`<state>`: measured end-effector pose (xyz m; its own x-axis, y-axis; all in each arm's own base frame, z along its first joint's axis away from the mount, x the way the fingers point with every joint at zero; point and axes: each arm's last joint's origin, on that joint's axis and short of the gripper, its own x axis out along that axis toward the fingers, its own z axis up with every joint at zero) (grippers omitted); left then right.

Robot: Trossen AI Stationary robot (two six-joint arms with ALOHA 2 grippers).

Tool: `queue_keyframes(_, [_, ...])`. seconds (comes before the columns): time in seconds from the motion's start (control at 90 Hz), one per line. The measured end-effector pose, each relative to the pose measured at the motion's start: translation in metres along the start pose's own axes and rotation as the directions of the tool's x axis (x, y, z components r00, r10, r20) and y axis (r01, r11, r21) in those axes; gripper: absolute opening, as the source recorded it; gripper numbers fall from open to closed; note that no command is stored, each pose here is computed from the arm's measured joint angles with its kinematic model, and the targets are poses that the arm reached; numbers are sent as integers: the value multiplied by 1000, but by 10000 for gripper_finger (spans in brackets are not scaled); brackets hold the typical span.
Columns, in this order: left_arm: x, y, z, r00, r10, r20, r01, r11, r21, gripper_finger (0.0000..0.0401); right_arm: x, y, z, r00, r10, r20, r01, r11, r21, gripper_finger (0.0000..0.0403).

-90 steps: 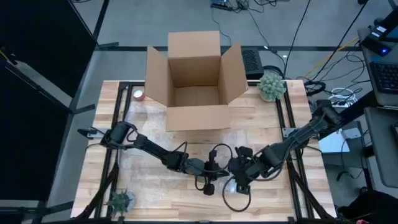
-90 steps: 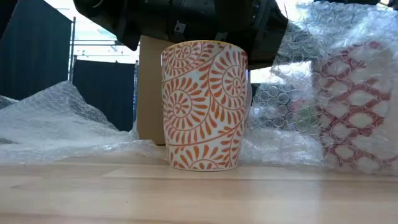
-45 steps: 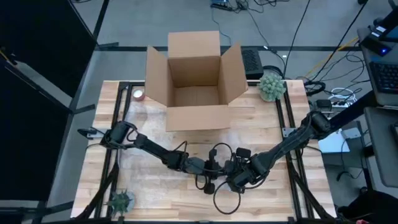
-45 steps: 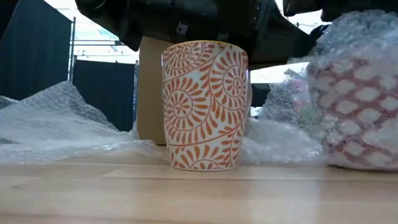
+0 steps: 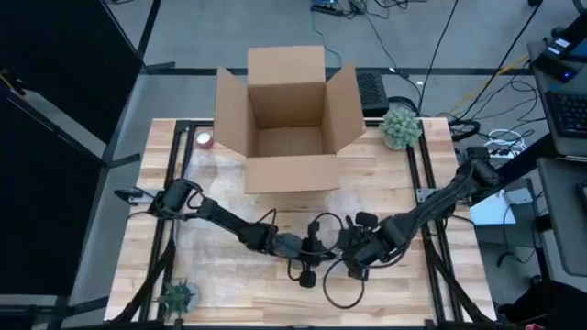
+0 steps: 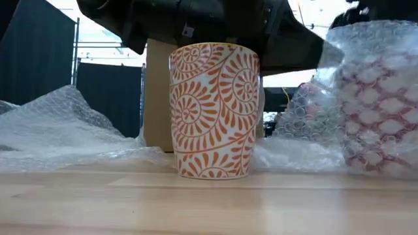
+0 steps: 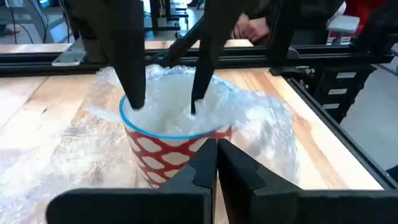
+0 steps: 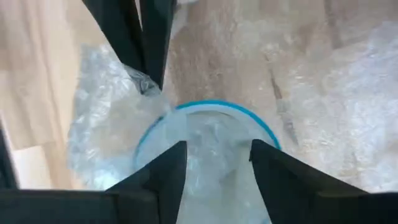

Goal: Wrap mug
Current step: Wrap the red mug with the bubble wrap

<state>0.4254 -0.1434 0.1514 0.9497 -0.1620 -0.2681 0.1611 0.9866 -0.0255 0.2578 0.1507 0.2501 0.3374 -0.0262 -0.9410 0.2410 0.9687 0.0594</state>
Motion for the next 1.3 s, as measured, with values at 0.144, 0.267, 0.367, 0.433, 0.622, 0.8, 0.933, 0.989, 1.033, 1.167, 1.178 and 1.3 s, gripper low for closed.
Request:
queue_keyframes(0.144, [0, 0, 0, 1000, 1, 1, -1, 1000, 0, 0, -22, -6, 0, 996, 54, 66, -55, 998, 25, 167])
queue_keyframes(0.267, [0, 0, 0, 1000, 1, 1, -1, 1000, 0, 0, -25, 0, 5, 984, 116, 135, -117, 993, 0, 167])
queue_keyframes(0.367, [0, 0, 0, 1000, 1, 5, -1, 1000, -1, 0, -14, 4, 8, 988, 97, 120, -97, 995, -8, 167])
queue_keyframes(0.433, [0, 0, 0, 1000, 2, 3, -2, 1000, -1, 0, -4, 3, 7, 996, 55, 70, -55, 998, -4, 167])
queue_keyframes(0.622, [0, 0, 0, 1000, 6, 4, -6, 1000, -1, 0, 14, -4, 1, 995, -88, -50, 89, 996, 27, 167])
queue_keyframes(0.8, [0, 0, 0, 1000, 6, 2, -6, 1000, 0, 0, 33, 3, 3, 992, -93, -83, 93, 996, -1, 167])
queue_keyframes(0.933, [0, 0, 0, 1000, 6, 2, -6, 1000, 0, 0, 48, 7, 1, 985, -71, -156, 67, 997, -32, 167])
queue_keyframes(0.989, [0, 0, 0, 1000, 6, 3, -6, 1000, -1, 0, 54, 8, 1, 981, -72, -180, 67, 997, -35, 166])
queue_keyframes(1.033, [0, 0, 0, 1000, 5, 3, -5, 1000, -1, 0, 57, 9, 1, 980, -76, -183, 70, 997, -40, 166])
queue_keyframes(1.167, [0, 0, 1, 1000, 5, 5, -5, 1000, -1, 0, 66, 12, 1, 979, -83, -189, 72, 995, -64, 166])
queue_keyframes(1.178, [0, 0, 1, 1000, 5, 5, -5, 1000, -1, 0, 66, 12, 1, 979, -81, -189, 70, 995, -66, 166])
queue_keyframes(1.3, [0, 0, 0, 1000, 5, 2, -5, 1000, 0, 0, 66, 11, 2, 978, -70, -199, 59, 996, -63, 166])
